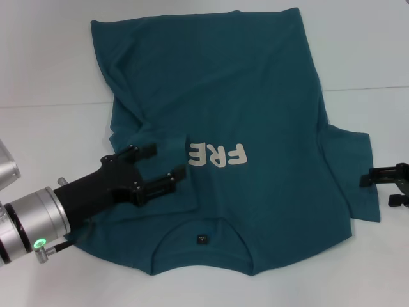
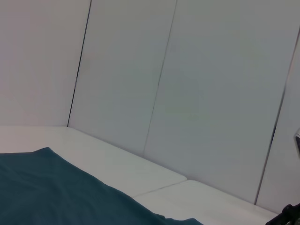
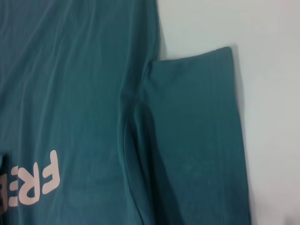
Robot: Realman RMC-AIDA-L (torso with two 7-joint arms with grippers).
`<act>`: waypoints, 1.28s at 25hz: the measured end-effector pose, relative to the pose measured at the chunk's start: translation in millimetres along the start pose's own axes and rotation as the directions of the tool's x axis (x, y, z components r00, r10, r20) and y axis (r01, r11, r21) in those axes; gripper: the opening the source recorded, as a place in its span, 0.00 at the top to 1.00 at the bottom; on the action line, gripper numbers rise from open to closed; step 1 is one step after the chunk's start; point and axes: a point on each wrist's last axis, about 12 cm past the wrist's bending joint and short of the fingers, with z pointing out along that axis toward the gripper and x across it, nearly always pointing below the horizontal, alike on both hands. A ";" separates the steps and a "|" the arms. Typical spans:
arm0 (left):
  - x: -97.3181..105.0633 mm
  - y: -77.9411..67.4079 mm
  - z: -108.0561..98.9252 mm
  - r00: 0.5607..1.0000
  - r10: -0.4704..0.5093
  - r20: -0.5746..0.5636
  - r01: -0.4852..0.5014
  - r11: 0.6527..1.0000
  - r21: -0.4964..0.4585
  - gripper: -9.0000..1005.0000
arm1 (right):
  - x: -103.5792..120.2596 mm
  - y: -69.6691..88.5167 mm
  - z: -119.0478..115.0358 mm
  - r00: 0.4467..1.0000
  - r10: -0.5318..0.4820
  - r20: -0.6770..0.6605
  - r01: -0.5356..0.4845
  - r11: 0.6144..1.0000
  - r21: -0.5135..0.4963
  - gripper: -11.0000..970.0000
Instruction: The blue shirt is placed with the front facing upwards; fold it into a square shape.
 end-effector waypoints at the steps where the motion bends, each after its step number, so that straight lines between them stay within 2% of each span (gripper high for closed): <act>1: 0.1 -0.1 0.0 1.000 0.000 -0.001 0.000 1.000 0.000 0.13 | 0.3 0.2 0.7 1.000 0.001 0.002 -0.001 1.000 -0.001 0.07; 32: 0.6 0.1 0.1 1.000 0.002 -0.006 -0.002 1.000 0.000 0.13 | 4.5 -0.8 10.5 1.000 0.017 0.016 -0.017 1.000 -0.002 0.08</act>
